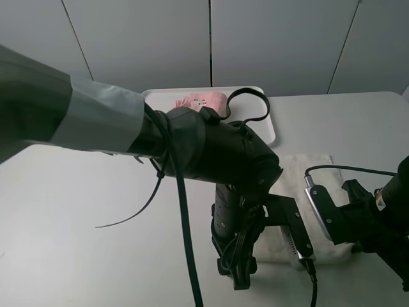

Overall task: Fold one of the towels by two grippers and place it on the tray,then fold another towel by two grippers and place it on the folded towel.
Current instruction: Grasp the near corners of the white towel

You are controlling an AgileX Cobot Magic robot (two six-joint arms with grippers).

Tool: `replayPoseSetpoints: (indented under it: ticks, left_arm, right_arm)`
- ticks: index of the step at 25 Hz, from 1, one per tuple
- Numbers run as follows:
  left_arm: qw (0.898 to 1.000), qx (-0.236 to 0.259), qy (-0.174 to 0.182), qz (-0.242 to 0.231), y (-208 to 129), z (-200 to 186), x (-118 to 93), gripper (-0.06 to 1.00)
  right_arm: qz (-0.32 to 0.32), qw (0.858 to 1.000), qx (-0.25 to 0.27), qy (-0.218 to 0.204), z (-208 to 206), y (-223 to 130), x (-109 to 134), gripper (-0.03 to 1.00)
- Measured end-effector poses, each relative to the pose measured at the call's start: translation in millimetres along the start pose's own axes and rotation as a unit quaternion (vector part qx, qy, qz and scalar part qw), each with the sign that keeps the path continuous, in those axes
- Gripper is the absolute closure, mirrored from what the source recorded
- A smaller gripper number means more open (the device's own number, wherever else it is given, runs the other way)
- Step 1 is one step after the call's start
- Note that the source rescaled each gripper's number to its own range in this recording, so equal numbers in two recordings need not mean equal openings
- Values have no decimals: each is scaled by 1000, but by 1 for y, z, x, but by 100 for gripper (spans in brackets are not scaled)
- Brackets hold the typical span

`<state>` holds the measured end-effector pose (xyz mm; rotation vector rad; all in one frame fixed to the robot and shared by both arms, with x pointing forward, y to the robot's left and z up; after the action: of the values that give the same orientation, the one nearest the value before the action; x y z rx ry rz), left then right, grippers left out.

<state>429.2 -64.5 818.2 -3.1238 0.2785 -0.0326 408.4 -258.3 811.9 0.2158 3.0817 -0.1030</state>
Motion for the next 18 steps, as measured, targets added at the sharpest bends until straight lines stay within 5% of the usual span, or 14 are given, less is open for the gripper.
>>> replayPoseSetpoints:
  ticks: [9,12,16,18]
  left_arm:
    - [1000,-3,8,3,1,0,2,9]
    - [1000,-3,15,7,1,0,4,34]
    - [1000,-10,22,0,3,0,6,83]
    - [1000,-10,25,1,3,0,7,93]
  right_arm:
    - [1,1000,0,1,0,0,0,96]
    - [5,1000,0,1,0,0,0,96]
    - [8,1000,0,0,0,0,0,96]
    - [10,1000,0,0,0,0,0,96]
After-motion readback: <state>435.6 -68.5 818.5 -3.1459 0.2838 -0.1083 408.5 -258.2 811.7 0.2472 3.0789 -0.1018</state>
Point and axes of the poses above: a point on each arm's last joint axis where the gripper is mounted, z pointing out along that axis toward the gripper, x along the wrist's bending axis when the last joint is at zero, y = z × x, the point moved 5 cm from there along z, pointing out along that axis toward the gripper, and after that the axes turned 15 degrees about z, right-handed, at the moved point
